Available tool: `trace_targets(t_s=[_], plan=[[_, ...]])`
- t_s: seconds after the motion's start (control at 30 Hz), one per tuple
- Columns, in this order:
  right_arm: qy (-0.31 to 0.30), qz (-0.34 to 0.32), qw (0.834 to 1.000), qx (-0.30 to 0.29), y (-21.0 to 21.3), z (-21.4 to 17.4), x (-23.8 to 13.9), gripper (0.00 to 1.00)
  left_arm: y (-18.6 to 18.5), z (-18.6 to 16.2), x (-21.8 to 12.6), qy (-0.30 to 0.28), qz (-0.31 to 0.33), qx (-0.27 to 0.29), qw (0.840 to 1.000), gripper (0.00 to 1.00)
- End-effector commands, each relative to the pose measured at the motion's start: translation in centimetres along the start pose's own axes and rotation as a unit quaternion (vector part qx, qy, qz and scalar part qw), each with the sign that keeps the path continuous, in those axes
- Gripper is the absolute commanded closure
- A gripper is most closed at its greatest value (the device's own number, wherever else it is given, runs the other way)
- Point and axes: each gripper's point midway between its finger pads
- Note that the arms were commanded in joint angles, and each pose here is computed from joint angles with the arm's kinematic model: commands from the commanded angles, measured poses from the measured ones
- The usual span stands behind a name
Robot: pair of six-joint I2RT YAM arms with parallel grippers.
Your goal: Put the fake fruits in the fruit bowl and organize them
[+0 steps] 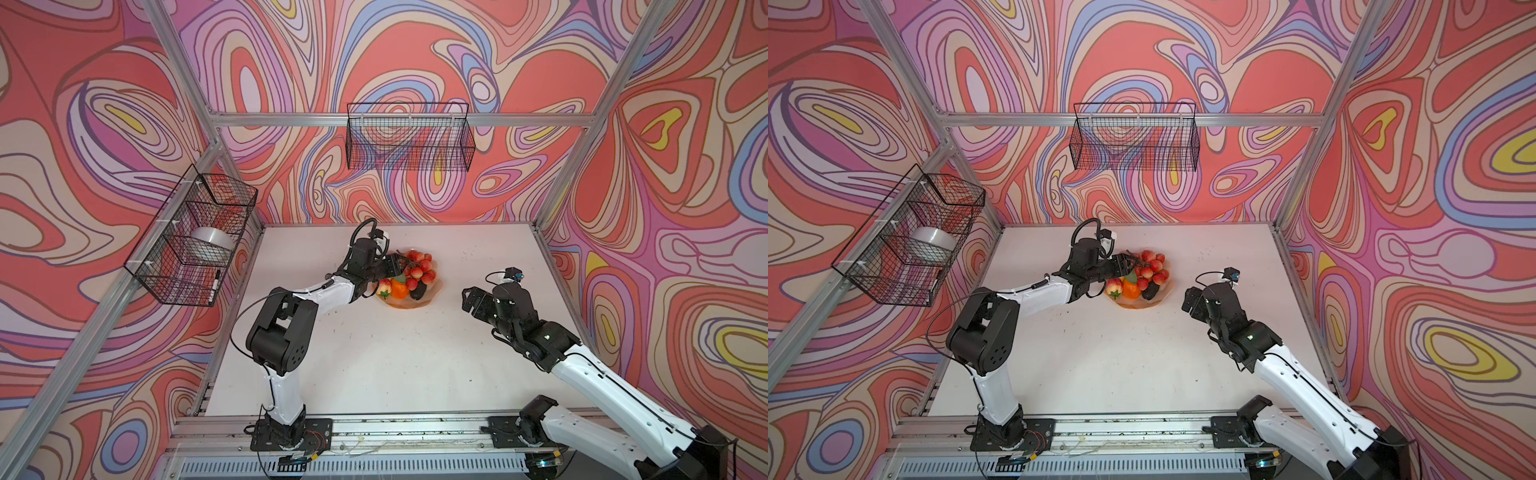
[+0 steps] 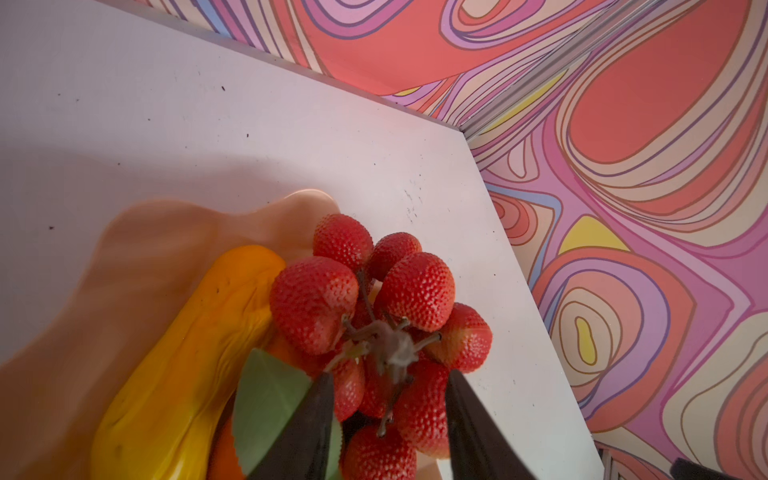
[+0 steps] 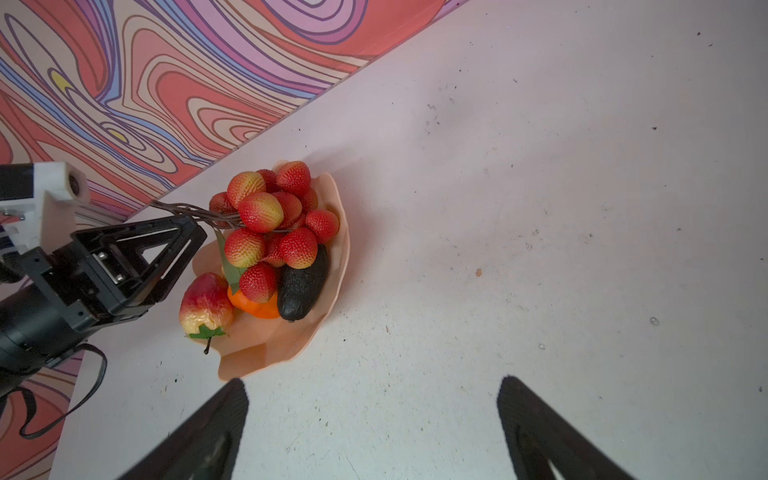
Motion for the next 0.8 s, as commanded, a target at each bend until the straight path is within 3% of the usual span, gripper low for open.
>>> trace_targets(t_s=[0.0, 0.1, 0.33, 0.47, 0.57, 0.63, 0.7, 0.77], plan=[[-0.023, 0.004, 1.000, 0.000, 0.5, 1.5, -0.5, 0.02, -1.3, 1.8, -1.5, -0.024, -0.007, 0.010, 1.000, 0.16], [-0.033, -0.006, 0.999, -0.009, 0.3, 2.1, -0.9, 0.02, -2.5, 3.1, -2.5, -0.039, -0.014, 0.019, 0.999, 0.00], [-0.082, -0.031, 0.994, -0.067, 0.1, 4.5, -1.5, 0.02, -5.6, 7.4, -8.2, -0.111, 0.013, 0.079, 0.991, 0.00], [-0.112, -0.075, 0.985, -0.106, -2.0, 5.9, 0.5, 0.02, -6.8, 9.7, -14.3, -0.173, 0.074, 0.151, 0.970, 0.00], [-0.145, -0.105, 0.978, -0.111, -5.1, 7.1, 2.6, 0.02, -4.4, 10.0, -19.5, -0.212, 0.187, 0.192, 0.940, 0.00], [-0.174, -0.119, 0.971, -0.112, -7.0, 7.9, 3.5, 0.02, -0.5, 9.1, -22.5, -0.232, 0.296, 0.204, 0.904, 0.00], [-0.240, -0.109, 0.955, -0.134, -7.8, 8.6, 3.9, 0.02, 3.6, 7.3, -24.9, -0.231, 0.396, 0.218, 0.862, 0.00], [-0.273, -0.123, 0.943, -0.143, -9.3, 9.2, 4.5, 0.02, 6.4, 5.5, -25.6, -0.216, 0.439, 0.223, 0.843, 0.00]])
Point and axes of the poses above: each gripper's point midway between its finger pads, its own x axis out along the fingers, its own y axis along the line the jaws close on, z = x × y, and after that the axes turned 3 degrees about x, right-handed
